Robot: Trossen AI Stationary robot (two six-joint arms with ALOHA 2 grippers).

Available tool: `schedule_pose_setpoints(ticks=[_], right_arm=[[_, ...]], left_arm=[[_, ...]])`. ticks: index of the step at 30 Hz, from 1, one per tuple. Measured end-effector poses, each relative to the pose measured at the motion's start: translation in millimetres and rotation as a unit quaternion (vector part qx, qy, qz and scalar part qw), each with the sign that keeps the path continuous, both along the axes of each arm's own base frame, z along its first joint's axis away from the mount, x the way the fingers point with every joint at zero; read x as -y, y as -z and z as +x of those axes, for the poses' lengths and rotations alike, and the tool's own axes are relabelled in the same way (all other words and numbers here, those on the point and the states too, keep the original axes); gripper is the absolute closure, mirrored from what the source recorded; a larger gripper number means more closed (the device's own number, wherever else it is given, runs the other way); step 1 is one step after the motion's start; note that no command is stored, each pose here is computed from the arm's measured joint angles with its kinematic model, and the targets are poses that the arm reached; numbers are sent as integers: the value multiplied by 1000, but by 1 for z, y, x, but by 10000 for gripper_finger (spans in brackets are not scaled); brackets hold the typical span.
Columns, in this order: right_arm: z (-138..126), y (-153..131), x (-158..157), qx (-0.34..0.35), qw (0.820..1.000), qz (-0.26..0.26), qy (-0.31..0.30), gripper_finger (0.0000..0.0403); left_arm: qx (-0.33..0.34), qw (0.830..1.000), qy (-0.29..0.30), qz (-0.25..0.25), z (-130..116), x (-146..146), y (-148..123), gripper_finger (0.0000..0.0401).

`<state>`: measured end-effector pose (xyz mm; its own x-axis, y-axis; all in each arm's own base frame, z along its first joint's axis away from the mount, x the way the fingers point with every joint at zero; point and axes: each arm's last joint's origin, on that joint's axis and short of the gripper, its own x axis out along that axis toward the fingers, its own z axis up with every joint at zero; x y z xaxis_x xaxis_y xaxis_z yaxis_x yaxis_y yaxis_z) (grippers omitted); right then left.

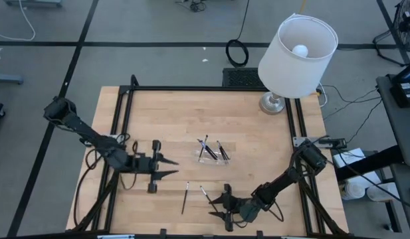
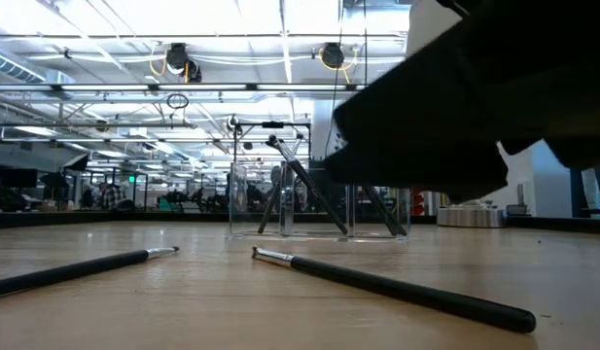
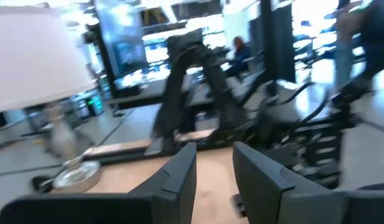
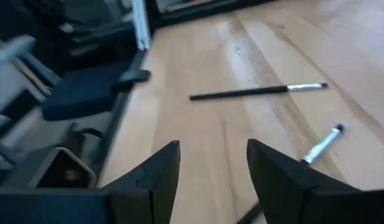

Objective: Put items in baskets/containers
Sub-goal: Put the eyeshadow brush in the transparent organizer

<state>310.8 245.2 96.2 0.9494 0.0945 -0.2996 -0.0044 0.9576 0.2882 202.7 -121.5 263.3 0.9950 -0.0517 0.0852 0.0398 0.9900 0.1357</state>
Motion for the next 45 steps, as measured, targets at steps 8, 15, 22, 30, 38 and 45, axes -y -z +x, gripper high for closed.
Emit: schedule_pose_setpoints(ticks=[8, 15, 22, 30, 38, 45], right_arm=[[15, -3, -2, -60, 997, -34, 31, 227], [25, -16, -11, -105, 993, -47, 40, 227], [37, -25, -4, -152, 981, -74, 93, 227], [48, -14, 7, -166, 980, -32, 105, 227], [46, 7, 10, -198, 971, -35, 127, 227], [46, 9, 13, -214, 968, -63, 113, 248]], left_arm=[[-2, 999, 33, 10, -11, 23, -11, 286], [-25, 999, -17, 44, -13, 23, -6, 286], [-41, 997, -39, 44, -13, 22, -2, 286], [-40, 998, -38, 22, -13, 22, -3, 286], [-32, 998, -39, 27, -13, 22, -4, 286], [-47, 998, -36, 21, -13, 22, -1, 286]])
